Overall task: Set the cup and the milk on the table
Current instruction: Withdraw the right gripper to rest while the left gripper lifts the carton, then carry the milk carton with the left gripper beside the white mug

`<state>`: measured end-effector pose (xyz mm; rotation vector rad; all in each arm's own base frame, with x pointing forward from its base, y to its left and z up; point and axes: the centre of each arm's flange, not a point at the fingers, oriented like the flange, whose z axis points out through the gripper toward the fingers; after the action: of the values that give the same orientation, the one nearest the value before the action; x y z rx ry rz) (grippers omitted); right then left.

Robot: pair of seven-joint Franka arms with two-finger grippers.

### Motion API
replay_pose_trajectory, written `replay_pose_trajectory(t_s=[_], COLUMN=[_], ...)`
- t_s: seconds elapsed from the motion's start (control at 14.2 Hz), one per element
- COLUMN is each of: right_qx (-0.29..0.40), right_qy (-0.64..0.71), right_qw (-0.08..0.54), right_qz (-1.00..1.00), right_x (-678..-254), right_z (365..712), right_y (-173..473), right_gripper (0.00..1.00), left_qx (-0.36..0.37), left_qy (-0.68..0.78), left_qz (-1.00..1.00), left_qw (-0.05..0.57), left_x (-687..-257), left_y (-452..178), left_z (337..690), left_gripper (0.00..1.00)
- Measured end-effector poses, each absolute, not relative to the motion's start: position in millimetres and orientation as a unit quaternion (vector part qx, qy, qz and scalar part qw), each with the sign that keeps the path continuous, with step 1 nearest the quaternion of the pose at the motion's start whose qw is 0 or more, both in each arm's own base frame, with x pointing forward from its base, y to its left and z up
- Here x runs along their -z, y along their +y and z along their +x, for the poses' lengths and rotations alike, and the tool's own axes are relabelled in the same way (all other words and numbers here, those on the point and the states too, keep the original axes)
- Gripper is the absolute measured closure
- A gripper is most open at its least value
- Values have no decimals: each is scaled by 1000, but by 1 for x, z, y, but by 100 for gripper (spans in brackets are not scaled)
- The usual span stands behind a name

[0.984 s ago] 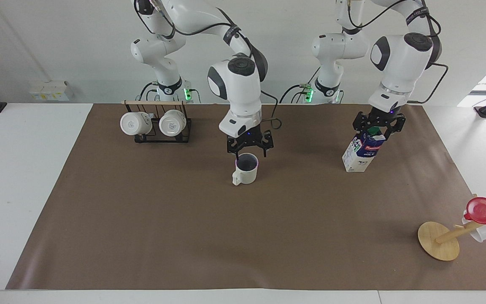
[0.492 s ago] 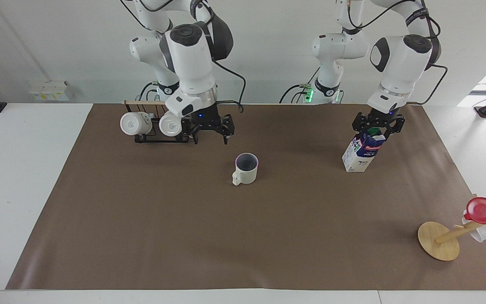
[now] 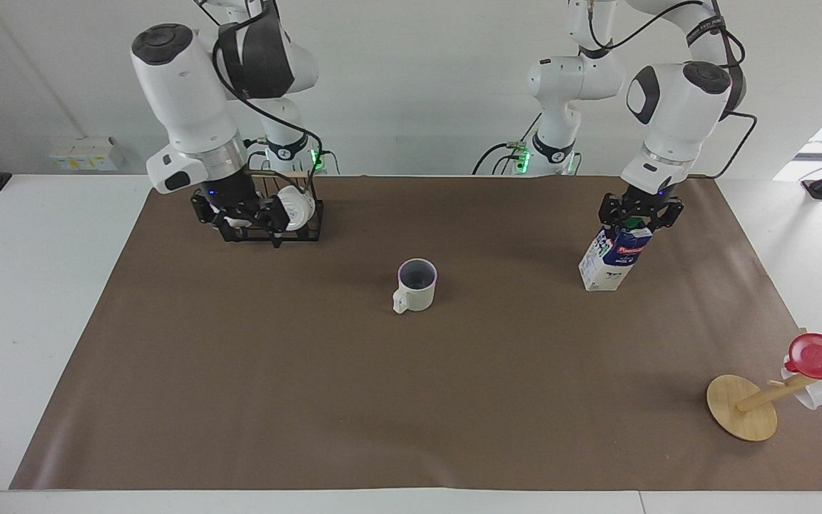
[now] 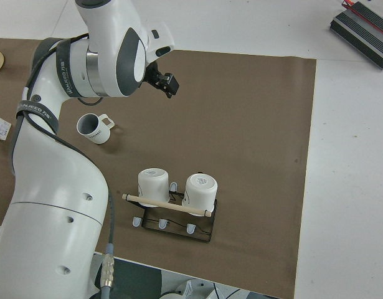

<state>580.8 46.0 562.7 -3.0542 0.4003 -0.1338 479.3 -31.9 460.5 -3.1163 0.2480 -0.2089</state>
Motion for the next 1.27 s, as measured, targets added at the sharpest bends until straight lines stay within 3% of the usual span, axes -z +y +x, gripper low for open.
replay_pose_trajectory(t_s=[0.07,0.14,0.28,0.42,0.91,1.27], right_qx=[40,36,30,31,27,23], right_qy=[138,142,139,130,105,94], right_qw=[28,27,25,24,20,19], right_qz=[-989,-989,-990,-991,-994,-995], right_x=[-567,-574,-589,-608,-675,-679], right_z=[578,576,570,565,544,534], right_y=[31,16,-12,-34,-45,-33], right_gripper=[0,0,0,0,0,0], left_qx=[66,66,66,66,76,68], left_qy=[80,81,81,81,65,34], left_qz=[-995,-995,-995,-995,-995,-997], left_qw=[4,4,4,4,3,-4], left_x=[-460,-460,-460,-460,-493,-502], left_y=[-32,-32,-31,-31,-41,-83], left_z=[479,479,480,480,492,492], left_gripper=[31,31,45,49,50,52])
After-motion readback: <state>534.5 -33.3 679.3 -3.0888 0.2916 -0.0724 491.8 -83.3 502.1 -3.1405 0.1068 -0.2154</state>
